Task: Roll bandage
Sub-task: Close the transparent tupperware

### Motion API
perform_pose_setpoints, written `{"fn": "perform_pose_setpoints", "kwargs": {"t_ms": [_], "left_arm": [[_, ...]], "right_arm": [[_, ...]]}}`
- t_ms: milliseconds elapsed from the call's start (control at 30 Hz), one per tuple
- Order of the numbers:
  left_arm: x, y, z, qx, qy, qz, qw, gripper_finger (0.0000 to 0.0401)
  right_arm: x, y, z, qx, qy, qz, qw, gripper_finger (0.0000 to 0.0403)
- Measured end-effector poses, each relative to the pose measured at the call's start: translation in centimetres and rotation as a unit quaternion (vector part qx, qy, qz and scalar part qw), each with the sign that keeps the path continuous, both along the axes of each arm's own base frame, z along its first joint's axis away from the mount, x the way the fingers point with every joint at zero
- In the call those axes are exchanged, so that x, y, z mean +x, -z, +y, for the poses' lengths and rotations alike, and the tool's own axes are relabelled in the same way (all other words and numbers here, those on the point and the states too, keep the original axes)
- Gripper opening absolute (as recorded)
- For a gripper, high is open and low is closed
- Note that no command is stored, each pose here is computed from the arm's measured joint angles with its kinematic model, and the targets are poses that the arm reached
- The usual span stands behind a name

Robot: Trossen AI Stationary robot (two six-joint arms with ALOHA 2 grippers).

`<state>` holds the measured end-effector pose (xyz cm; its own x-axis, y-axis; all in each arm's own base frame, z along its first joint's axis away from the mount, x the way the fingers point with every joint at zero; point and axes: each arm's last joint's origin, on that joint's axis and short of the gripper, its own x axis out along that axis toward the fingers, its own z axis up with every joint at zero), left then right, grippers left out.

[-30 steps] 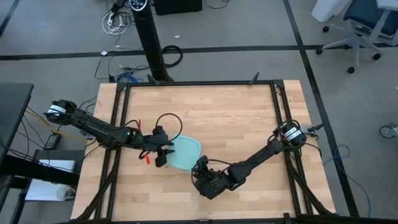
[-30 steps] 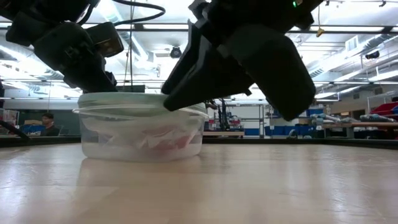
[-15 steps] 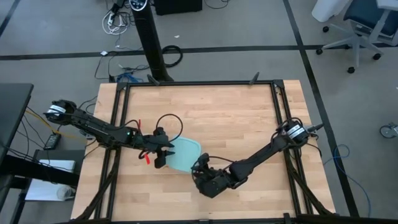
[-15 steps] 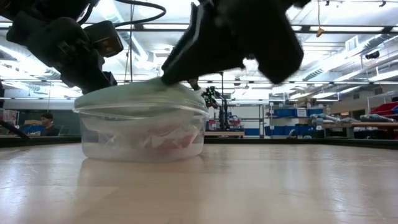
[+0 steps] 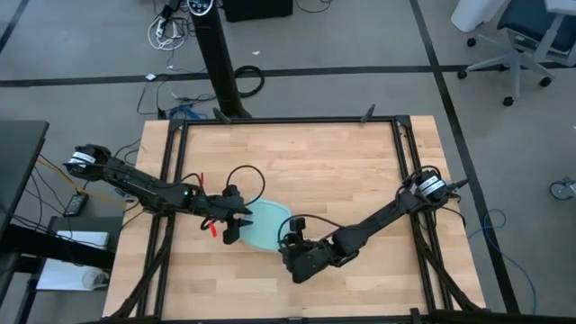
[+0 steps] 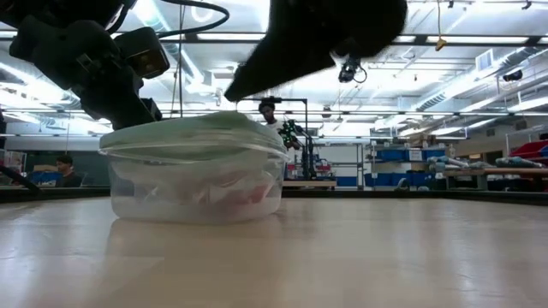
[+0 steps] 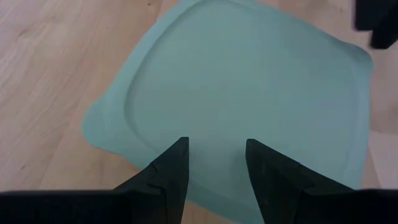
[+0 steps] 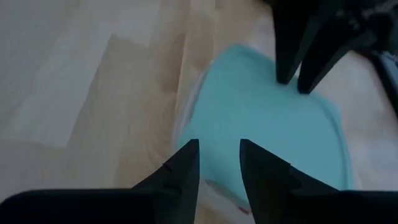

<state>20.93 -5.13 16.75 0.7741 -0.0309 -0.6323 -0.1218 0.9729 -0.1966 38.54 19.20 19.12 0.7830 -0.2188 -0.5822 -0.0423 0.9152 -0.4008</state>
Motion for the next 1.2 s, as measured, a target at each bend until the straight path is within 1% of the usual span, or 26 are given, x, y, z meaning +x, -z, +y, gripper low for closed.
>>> {"fn": "perform_pose_setpoints", "kwargs": {"t_ms": [167,367,433,533,600,700,867,933,1033,1100,1200], "left_arm": [[0.0,0.0,0.0,0.001,0.002,0.000,1.000,0.0162],[0.0,0.0,0.0,0.001,0.002,-0.001,1.000,0.0162],[0.0,0.0,0.0,0.001,0.002,-0.001,1.000,0.0162],[0.0,0.0,0.0,0.001,0.001,0.000,1.000,0.0162],[0.0,0.0,0.0,0.001,0.002,-0.001,1.000,0.0162],[0.0,0.0,0.0,0.006,0.009,-0.002,1.000,0.0162],[0.0,0.0,0.0,0.009,0.011,-0.003,1.000,0.0162],[0.0,0.0,0.0,0.009,0.010,-0.004,1.000,0.0162],[0.1,0.0,0.0,0.010,0.010,-0.005,1.000,0.0162],[0.0,0.0,0.0,0.009,0.010,-0.005,1.000,0.0162],[0.0,0.0,0.0,0.009,0.010,-0.005,1.000,0.0162]], "right_arm": [[0.7,-0.6,-0.6,0.013,0.012,-0.030,0.999,0.0111],[2.1,-0.6,-3.6,0.058,0.045,-0.030,0.997,0.0106],[2.6,-0.7,-4.4,0.087,0.038,-0.036,0.995,0.0103],[2.7,-0.2,-5.4,0.137,0.032,0.006,0.990,0.0098],[2.2,0.4,-5.8,0.147,0.051,0.041,0.987,0.0097],[1.8,0.6,-5.9,0.145,0.064,0.060,0.985,0.0096],[1.5,1.0,-5.8,0.152,0.062,0.065,0.984,0.0093],[1.6,0.9,-5.6,0.146,0.059,0.055,0.986,0.0093],[1.5,0.5,-5.2,0.125,0.057,0.030,0.990,0.0093],[1.2,-0.1,-5.0,0.108,0.069,0.017,0.992,0.0091],[0.6,-1.6,-4.8,0.108,0.088,-0.003,0.990,0.0087]]}}
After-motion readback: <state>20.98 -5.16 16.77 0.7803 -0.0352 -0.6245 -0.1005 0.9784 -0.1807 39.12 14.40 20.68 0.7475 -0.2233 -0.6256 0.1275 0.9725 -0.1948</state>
